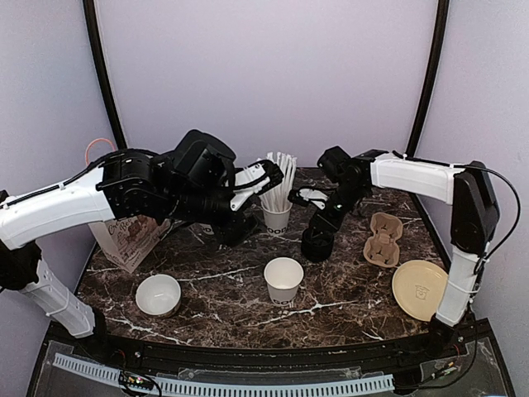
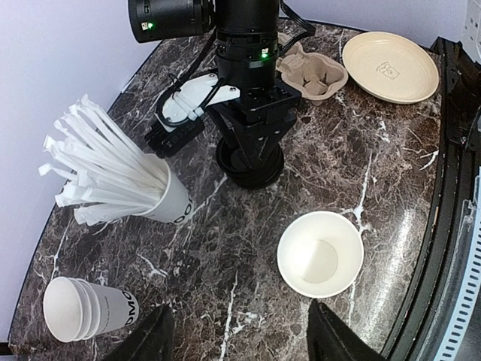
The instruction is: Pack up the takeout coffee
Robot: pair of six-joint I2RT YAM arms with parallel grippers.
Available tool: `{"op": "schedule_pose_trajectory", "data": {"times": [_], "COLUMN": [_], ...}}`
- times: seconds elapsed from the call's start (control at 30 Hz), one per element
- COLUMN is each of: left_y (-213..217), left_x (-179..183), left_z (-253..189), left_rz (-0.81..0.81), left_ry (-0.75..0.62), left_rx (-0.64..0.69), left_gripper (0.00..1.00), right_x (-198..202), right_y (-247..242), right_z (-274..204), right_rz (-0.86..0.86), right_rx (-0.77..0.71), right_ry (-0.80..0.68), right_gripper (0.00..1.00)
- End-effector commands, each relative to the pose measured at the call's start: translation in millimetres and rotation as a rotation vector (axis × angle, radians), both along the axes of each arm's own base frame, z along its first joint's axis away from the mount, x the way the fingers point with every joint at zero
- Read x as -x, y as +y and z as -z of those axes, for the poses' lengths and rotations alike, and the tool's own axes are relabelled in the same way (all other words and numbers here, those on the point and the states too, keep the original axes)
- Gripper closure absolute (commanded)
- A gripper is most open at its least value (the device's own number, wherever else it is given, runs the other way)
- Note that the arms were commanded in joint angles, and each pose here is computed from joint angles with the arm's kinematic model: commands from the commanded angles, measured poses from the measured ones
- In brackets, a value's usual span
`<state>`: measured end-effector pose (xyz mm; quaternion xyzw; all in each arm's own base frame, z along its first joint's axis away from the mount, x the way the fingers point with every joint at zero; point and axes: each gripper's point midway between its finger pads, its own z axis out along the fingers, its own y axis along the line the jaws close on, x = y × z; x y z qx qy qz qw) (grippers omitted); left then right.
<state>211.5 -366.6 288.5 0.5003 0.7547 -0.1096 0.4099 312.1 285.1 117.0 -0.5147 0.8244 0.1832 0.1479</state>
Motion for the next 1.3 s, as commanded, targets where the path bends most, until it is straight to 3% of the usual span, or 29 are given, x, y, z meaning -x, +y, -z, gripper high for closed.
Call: {"op": "schedule_pose_trajectory", "data": {"times": [0.0, 0.67, 0.97, 1.27], "left_y": [3, 10, 10, 11], "left_x": [-2, -5, -5, -4], "left_z": [-3, 12, 17, 23], "left_rz": [-0.034, -0.049, -0.043, -0.042], "left_ry": [-0.007, -0.016, -0.012, -0.006], "left_rx": [0.025, -0.038, -0.056, -0.072], "left_gripper": [0.37, 0.37, 0.37, 0.37], "right_x": [2, -2, -5, -3], "right_y": [5, 16, 18, 18], "right_z": [5, 31, 33, 34], "right_rz": [0.018, 0.035, 0.046, 0.051], "right_rx": [0.082, 0.144, 0.148, 0.148], "right_ry": [0.004, 0.052, 0.053, 0.062], "right_gripper": [0.49, 0.61, 0.77, 0.64]}}
